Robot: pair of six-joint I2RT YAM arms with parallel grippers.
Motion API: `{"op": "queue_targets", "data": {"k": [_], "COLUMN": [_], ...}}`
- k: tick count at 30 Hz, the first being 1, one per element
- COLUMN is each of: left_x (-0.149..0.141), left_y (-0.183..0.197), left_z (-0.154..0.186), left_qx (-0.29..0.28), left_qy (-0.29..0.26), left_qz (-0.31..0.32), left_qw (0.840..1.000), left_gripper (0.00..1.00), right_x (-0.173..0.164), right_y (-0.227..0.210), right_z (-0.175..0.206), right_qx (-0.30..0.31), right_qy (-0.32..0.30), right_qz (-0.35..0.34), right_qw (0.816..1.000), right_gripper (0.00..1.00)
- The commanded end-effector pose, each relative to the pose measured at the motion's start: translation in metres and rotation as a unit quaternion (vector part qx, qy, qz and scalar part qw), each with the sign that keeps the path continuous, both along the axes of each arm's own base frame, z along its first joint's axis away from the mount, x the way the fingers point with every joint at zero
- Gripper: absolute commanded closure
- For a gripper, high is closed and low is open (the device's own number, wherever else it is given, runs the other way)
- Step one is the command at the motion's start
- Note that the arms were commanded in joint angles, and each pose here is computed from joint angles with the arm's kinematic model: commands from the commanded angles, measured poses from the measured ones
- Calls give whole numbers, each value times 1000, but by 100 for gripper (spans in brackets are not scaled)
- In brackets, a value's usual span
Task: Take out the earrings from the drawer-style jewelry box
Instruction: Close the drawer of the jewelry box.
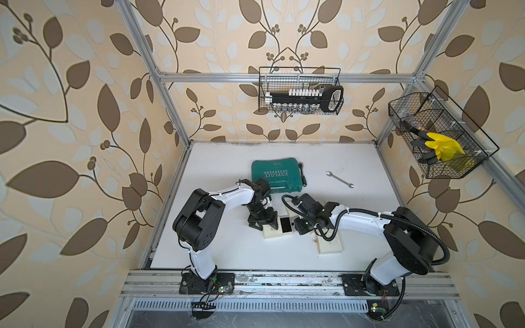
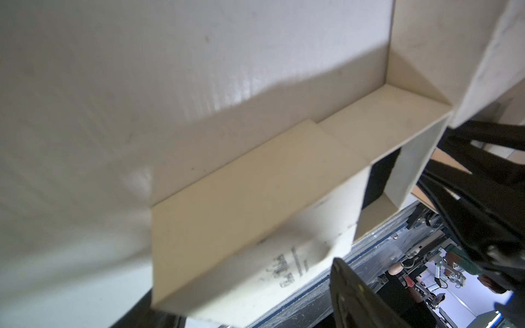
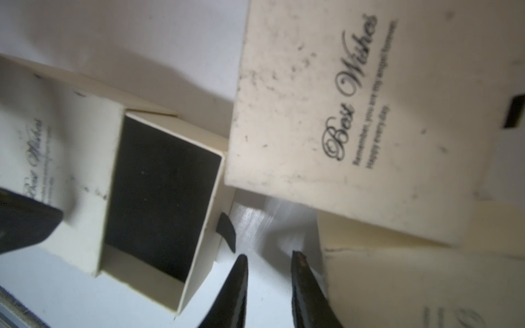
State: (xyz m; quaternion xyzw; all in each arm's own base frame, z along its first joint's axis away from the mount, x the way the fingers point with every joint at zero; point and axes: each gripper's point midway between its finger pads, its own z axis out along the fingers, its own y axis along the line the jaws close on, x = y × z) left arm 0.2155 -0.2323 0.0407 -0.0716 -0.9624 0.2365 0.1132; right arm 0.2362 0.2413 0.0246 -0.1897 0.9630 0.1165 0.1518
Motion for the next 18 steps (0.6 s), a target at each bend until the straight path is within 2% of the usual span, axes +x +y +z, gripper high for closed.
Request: {"op": "queue_targets", "data": {"k": [1,6,18], "left_x": [-6,-6,0], "left_y": [-8,-11,-9], "left_z": [20,24,22], "left_qx": [-29,-41,-28], "left_qy": [-5,-7,-13], "left_qz": [-12,-13,-7], "left_qw": [999,999,1000], "left_gripper": [23,23,23], "right_x": [9,9,15], "right_y": [6,7,6], "right_z": [7,5,7], "right_qx": [1,1,1], "right_qy": [-16,-15,-28], "right_qz": [4,3,-5], "right_qw": [1000,1000,1000], "right_gripper": [72,72,72]}}
